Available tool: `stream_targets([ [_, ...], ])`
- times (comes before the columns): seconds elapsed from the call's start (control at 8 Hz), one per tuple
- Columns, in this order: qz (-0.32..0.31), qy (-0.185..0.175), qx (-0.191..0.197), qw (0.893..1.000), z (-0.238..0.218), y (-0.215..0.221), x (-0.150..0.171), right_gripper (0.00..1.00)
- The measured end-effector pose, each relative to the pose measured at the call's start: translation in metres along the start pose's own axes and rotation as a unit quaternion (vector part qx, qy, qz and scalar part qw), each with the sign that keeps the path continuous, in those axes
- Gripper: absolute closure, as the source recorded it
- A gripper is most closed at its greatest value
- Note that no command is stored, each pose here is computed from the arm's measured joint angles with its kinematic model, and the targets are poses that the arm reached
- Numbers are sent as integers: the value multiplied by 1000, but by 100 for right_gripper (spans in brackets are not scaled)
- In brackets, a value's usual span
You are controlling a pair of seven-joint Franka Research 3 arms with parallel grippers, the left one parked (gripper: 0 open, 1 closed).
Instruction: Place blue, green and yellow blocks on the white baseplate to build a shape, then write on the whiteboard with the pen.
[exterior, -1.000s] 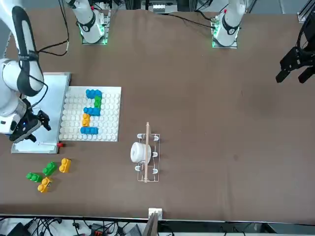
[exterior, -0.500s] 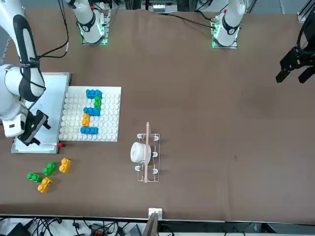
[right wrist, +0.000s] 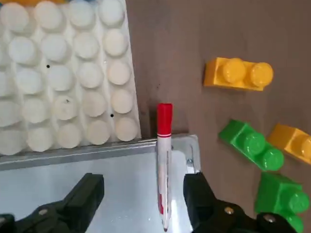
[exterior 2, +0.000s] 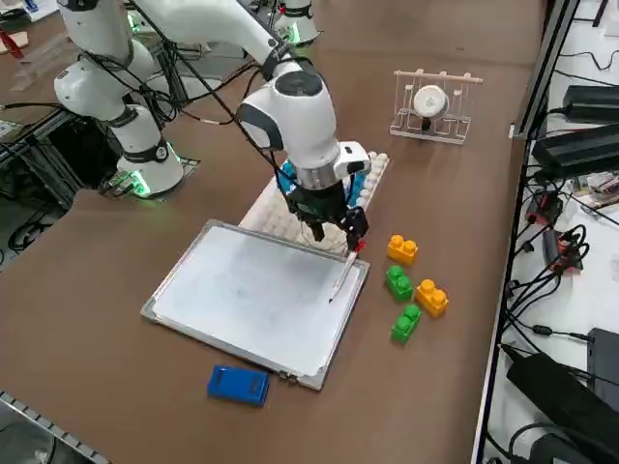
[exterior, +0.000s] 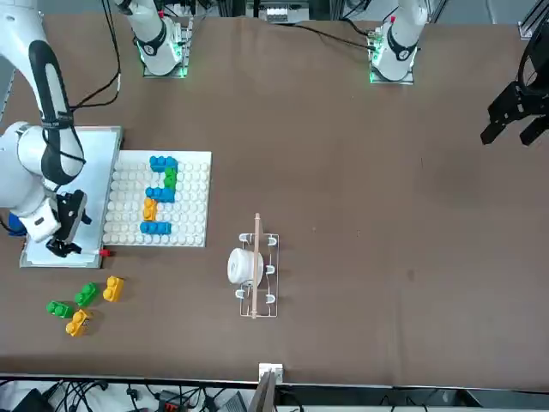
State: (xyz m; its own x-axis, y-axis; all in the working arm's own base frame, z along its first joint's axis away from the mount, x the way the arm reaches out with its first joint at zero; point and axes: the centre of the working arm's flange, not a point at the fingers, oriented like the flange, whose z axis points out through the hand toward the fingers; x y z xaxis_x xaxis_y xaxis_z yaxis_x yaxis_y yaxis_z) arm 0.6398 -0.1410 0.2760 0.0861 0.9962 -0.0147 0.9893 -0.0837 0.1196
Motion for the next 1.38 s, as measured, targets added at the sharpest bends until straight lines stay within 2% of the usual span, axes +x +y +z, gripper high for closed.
stream_targets([
  [0.5,-10,-3,-1,1000,24,20,-14,0],
  [1.38,-26,4,2,1000,45,30,-2,0],
])
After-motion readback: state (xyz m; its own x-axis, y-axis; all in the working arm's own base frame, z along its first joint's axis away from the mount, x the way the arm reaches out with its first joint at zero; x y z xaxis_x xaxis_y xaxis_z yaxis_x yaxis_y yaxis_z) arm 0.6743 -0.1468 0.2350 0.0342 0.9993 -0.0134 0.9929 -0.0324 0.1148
